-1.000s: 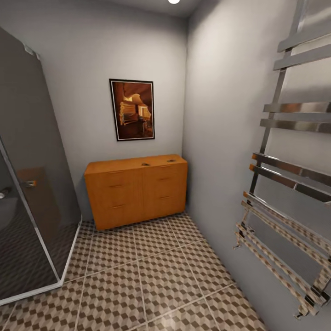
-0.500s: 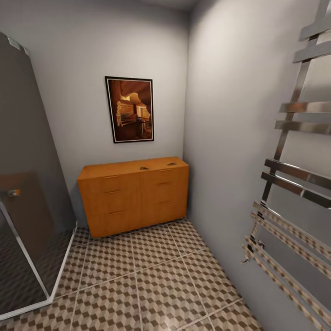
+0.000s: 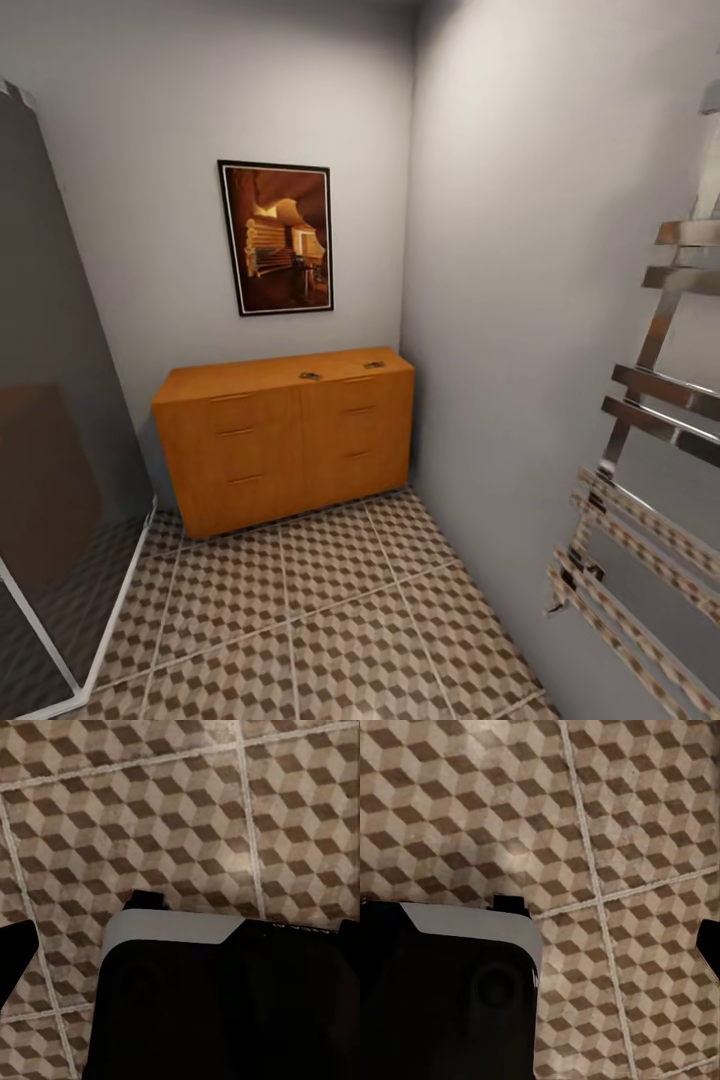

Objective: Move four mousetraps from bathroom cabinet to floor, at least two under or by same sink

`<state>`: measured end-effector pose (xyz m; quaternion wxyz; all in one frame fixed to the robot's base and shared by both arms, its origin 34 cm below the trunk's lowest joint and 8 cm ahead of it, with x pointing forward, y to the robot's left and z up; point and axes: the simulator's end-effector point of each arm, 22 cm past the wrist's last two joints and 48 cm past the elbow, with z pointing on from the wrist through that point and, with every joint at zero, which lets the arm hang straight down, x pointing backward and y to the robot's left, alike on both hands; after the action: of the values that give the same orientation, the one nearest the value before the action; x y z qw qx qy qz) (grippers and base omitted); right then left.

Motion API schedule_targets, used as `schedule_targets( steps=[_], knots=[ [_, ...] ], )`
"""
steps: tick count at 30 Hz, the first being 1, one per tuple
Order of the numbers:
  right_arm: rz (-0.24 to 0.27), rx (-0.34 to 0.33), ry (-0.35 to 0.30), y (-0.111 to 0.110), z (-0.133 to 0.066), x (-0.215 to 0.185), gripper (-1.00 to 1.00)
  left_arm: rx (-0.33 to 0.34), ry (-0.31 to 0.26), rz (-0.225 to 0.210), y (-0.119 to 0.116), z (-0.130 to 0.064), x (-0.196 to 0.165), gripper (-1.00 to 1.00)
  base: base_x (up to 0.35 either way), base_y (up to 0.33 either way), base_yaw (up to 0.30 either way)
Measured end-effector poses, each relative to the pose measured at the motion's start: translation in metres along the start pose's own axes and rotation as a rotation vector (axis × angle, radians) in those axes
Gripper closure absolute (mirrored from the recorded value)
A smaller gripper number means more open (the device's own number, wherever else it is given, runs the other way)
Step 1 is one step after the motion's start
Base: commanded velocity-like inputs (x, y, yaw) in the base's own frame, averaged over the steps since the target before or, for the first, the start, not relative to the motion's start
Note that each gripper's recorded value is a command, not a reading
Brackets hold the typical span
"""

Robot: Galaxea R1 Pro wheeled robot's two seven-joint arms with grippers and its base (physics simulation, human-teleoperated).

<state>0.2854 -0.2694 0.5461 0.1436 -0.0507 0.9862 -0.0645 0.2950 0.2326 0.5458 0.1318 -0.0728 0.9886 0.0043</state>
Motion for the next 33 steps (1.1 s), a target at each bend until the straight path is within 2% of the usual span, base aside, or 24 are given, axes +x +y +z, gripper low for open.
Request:
schedule_targets(
  steps=[33],
  knots=[
    [0.002, 0.003, -0.002, -0.0021, 0.0002, -0.0002, -1.0, 0.0, 0.0, -0.001, 0.0, 0.0, 0.0, -1.0, 0.322, 0.0, 0.0]
  ],
)
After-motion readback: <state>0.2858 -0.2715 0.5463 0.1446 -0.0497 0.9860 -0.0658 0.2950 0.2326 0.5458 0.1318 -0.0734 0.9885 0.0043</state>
